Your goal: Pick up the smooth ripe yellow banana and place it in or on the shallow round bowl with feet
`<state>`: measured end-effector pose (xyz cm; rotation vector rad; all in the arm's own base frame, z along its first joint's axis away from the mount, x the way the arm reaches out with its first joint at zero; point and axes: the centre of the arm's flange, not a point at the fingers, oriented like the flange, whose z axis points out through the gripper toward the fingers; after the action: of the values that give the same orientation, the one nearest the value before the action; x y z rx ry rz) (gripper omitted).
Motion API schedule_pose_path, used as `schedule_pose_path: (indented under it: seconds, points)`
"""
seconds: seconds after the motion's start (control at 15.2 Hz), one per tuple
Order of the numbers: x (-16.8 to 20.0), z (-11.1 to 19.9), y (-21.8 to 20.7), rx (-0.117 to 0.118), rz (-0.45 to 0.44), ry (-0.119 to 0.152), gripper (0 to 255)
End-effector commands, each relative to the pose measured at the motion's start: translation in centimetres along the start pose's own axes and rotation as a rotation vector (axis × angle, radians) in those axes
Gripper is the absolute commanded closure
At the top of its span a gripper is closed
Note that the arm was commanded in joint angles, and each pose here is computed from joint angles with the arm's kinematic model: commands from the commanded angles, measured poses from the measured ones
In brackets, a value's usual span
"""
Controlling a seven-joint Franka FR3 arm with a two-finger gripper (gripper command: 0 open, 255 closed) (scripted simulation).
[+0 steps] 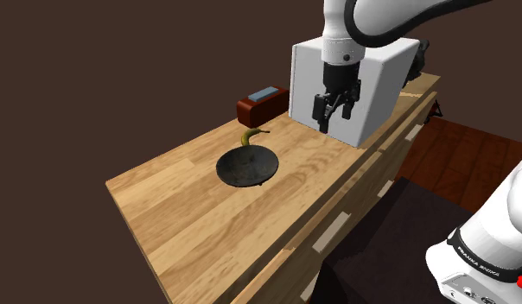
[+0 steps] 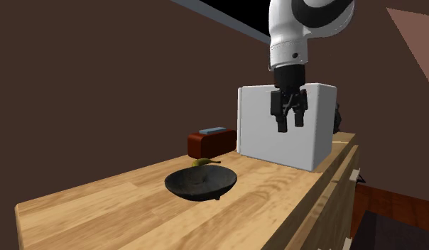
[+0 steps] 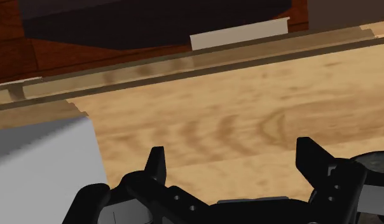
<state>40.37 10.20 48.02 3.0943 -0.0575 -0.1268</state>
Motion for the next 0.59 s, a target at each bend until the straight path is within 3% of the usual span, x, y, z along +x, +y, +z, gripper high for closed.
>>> schedule_pose_path:
  seconds: [0.0,0.53]
  points:
    - [2.0,0.8,-1.4,0.003,0.025,0.015,0]
    - [9.9,4.1,-6.2,0.008,0.118,0.07,0]
